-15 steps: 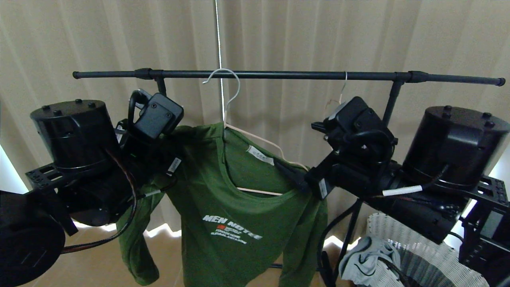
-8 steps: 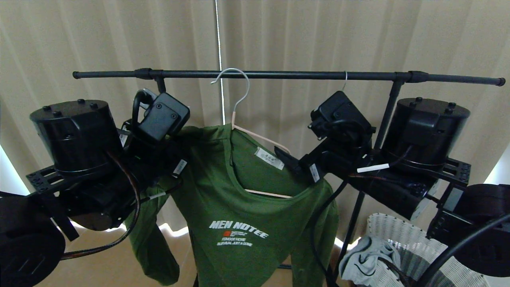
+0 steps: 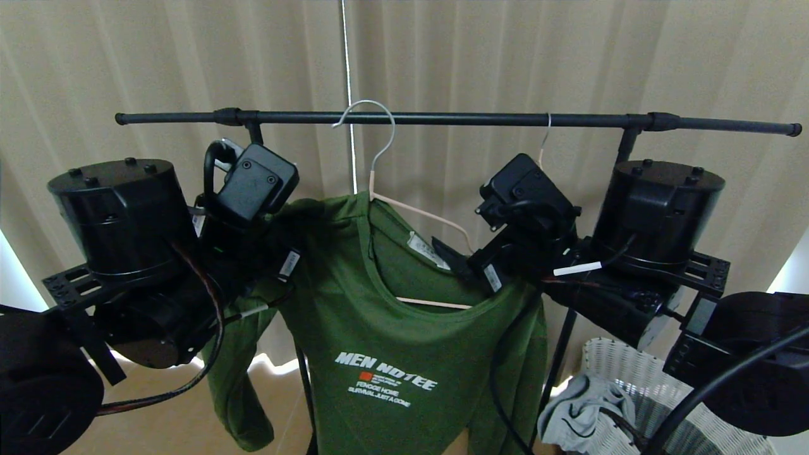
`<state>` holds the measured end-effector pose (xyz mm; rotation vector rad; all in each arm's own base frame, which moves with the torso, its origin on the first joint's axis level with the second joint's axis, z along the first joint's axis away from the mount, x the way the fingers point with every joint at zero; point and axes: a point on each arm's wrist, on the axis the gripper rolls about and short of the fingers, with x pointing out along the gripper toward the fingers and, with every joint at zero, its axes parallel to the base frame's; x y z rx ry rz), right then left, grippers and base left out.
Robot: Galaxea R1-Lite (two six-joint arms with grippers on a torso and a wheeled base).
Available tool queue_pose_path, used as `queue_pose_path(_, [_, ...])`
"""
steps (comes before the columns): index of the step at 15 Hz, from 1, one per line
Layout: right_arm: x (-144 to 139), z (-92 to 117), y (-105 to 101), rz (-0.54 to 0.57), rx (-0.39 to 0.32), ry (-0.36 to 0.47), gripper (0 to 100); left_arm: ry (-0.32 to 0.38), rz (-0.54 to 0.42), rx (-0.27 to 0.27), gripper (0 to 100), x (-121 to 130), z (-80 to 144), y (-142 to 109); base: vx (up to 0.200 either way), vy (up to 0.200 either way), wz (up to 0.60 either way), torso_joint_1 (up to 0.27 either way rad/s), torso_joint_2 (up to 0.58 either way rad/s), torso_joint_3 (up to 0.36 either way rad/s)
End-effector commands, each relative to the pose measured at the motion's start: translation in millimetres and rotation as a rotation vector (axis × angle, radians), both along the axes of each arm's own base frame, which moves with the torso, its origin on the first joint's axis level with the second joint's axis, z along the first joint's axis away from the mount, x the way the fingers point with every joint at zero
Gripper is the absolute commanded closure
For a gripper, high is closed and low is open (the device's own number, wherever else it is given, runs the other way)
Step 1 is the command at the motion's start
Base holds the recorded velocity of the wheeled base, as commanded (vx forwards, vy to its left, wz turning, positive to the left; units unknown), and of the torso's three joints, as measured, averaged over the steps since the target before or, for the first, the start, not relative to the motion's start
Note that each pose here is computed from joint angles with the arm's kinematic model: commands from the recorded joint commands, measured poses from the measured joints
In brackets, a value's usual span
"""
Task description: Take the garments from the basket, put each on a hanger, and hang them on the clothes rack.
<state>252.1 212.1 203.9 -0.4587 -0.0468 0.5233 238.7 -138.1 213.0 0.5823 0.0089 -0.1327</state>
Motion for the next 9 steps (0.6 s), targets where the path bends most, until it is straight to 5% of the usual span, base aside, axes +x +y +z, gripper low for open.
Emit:
queue_pose_path(1, [0.0, -2.0, 1.6, 0.004, -0.005, 0.004, 0, 0.002, -0.001, 0.003, 100, 0.3, -0.9, -0.9, 0.0, 0.0, 0.0, 0.0, 0.0, 0.0])
queue_pose_path(7, [-2.1, -7.8, 7.2, 0.022, -0.013, 0.013, 0, 0.004, -0.018, 0.002, 100, -2.4, -1.3, -5.2, 0.0, 0.0, 0.0, 0.0, 0.0, 0.0])
queue_pose_path(8, [-1.5, -9.2, 7.7, 0.022, -0.014, 0.014, 100, 0.004, -0.015, 0.004, 100, -2.2, -1.3, -4.8, 0.0, 0.0, 0.0, 0.0, 0.0, 0.0])
queue_pose_path(9, [-1.5, -9.2, 7.7, 0.022, -0.014, 0.014, 100, 0.004, -0.015, 0.004, 100, -2.2, -1.3, -4.8, 0.0, 0.0, 0.0, 0.0, 0.0, 0.0])
